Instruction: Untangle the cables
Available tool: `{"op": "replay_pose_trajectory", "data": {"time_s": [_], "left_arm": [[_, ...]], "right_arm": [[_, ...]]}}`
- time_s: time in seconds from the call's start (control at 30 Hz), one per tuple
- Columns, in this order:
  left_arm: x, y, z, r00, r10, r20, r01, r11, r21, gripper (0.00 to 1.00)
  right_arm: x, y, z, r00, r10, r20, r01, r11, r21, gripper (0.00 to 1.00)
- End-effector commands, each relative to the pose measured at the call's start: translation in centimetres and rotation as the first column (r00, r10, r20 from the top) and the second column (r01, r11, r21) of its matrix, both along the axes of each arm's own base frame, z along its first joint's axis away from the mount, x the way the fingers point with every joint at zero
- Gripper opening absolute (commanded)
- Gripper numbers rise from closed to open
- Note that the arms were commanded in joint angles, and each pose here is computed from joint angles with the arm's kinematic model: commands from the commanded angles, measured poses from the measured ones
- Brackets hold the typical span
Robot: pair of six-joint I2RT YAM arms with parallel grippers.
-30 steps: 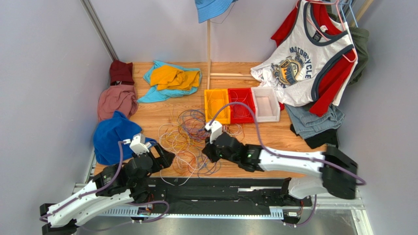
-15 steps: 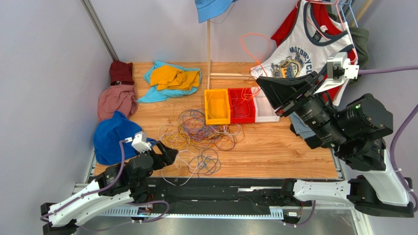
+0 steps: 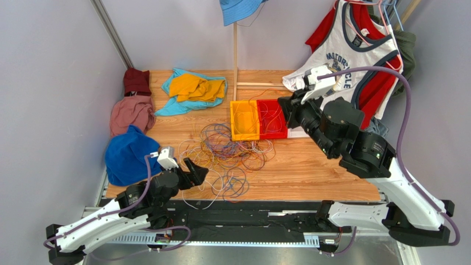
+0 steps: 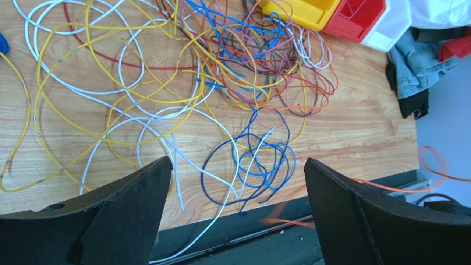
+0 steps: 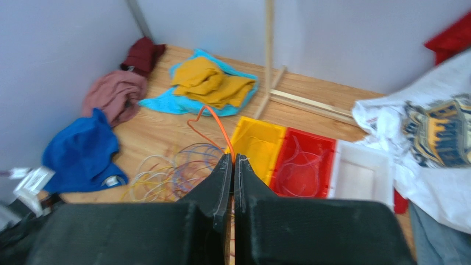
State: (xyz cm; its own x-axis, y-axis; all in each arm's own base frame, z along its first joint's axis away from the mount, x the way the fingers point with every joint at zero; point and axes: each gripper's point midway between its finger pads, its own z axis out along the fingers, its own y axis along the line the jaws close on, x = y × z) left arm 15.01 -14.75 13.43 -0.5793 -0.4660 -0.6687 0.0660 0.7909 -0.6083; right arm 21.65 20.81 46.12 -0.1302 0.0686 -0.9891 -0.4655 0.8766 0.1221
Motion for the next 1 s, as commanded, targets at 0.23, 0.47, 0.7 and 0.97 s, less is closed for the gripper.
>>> {"op": "replay_pose_trajectory", "data": {"time_s": [0.23,0.47,0.7,0.97], "left_arm": [[-0.3,-1.0,-0.5,0.999,-0.036,-0.014,0.036,0.999,-0.023,0.98],[-0.2,-1.2,-0.5,0.999,-0.038,-0.010,0.038,0.999,-0.029,0.98],[-0.3,-1.6,-1.0,0.999,-0.050,-0.020,0.049,0.998,-0.028,0.98],[-0.7,-1.8,-1.5,0.997,-0.069,-0.043,0.068,0.997,-0.024,0.98]], "right_arm": [[7.7,-3.4,-3.3,0.976,-0.198,-0.093,0.203,0.978,0.053,0.00],[8.3,-3.5,0.3,0.977,-0.210,-0.025,0.211,0.973,0.093,0.00],[10.0,-5.2,3.4,0.954,-0.295,0.058,0.289,0.952,0.095,0.00],[13.1,-6.1,7.2,0.923,-0.363,0.129,0.345,0.928,0.141,0.00]]}}
